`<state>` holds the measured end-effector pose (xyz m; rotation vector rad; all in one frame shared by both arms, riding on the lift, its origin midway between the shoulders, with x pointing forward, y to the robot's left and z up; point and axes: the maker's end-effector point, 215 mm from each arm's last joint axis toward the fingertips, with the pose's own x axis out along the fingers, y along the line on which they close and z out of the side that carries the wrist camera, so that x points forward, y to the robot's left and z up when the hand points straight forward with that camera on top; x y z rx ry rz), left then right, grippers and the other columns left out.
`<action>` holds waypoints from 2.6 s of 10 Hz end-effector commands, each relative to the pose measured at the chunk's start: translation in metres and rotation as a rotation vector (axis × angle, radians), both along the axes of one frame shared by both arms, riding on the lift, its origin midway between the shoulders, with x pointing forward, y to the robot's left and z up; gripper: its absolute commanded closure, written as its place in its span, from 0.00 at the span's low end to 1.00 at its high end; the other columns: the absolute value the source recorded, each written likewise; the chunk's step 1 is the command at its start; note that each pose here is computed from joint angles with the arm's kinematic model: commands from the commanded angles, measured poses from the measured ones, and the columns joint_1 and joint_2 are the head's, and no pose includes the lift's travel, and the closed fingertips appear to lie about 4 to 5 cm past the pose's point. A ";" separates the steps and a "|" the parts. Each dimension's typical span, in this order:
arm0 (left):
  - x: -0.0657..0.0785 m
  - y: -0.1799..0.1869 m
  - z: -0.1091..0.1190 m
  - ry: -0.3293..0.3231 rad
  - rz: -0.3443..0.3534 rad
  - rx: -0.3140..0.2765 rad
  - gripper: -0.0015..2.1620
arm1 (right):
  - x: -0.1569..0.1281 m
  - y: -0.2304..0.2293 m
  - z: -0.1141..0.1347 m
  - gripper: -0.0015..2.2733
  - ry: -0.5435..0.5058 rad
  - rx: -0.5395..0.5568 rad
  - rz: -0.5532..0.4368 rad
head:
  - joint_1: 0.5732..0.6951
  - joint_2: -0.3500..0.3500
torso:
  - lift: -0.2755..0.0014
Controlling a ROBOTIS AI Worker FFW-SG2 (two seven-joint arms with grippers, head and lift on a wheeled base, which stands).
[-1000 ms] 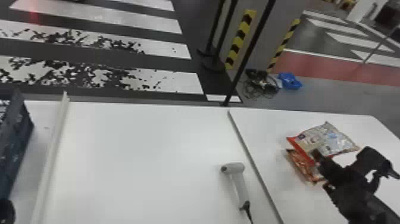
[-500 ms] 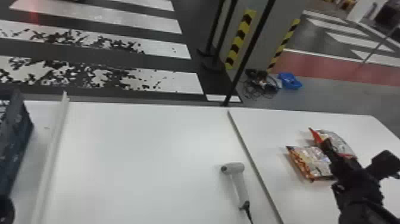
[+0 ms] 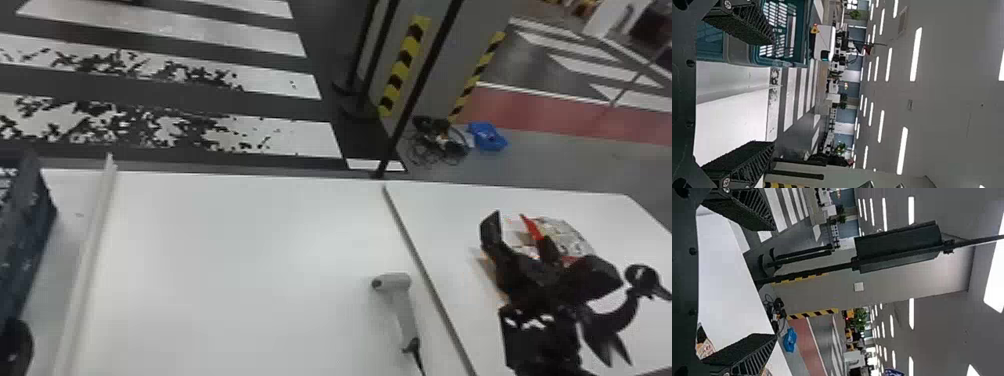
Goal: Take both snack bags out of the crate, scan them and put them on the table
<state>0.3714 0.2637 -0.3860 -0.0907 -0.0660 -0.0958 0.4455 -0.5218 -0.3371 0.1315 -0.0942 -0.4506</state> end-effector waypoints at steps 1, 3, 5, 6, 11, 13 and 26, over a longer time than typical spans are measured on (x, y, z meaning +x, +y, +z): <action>0.002 -0.006 -0.006 0.030 -0.013 -0.001 0.04 | 0.005 0.067 0.006 0.01 -0.024 -0.083 0.088 | 1.00 0.00 | 0.65; 0.003 -0.016 -0.011 0.057 -0.029 -0.005 0.04 | -0.007 0.153 0.007 0.01 -0.072 -0.145 0.186 | 1.00 0.11 | 0.65; 0.003 -0.025 -0.012 0.063 -0.045 -0.007 0.04 | -0.023 0.213 -0.007 0.01 -0.071 -0.140 0.245 | 1.00 0.26 | 0.65; 0.003 -0.029 -0.011 0.061 -0.052 -0.007 0.04 | -0.032 0.237 -0.017 0.01 -0.057 -0.132 0.284 | 1.00 0.29 | 0.65; 0.004 -0.051 -0.016 0.073 -0.085 0.011 0.04 | -0.061 0.307 -0.070 0.01 0.054 -0.128 0.381 | 1.00 0.47 | 0.65; 0.009 -0.052 -0.013 0.063 -0.086 0.017 0.04 | -0.063 0.313 -0.074 0.01 0.063 -0.133 0.386 | 1.00 0.50 | 0.65; 0.013 -0.052 -0.022 0.096 -0.078 0.047 0.04 | -0.061 0.310 -0.069 0.02 0.053 -0.133 0.361 | 1.00 0.50 | 0.65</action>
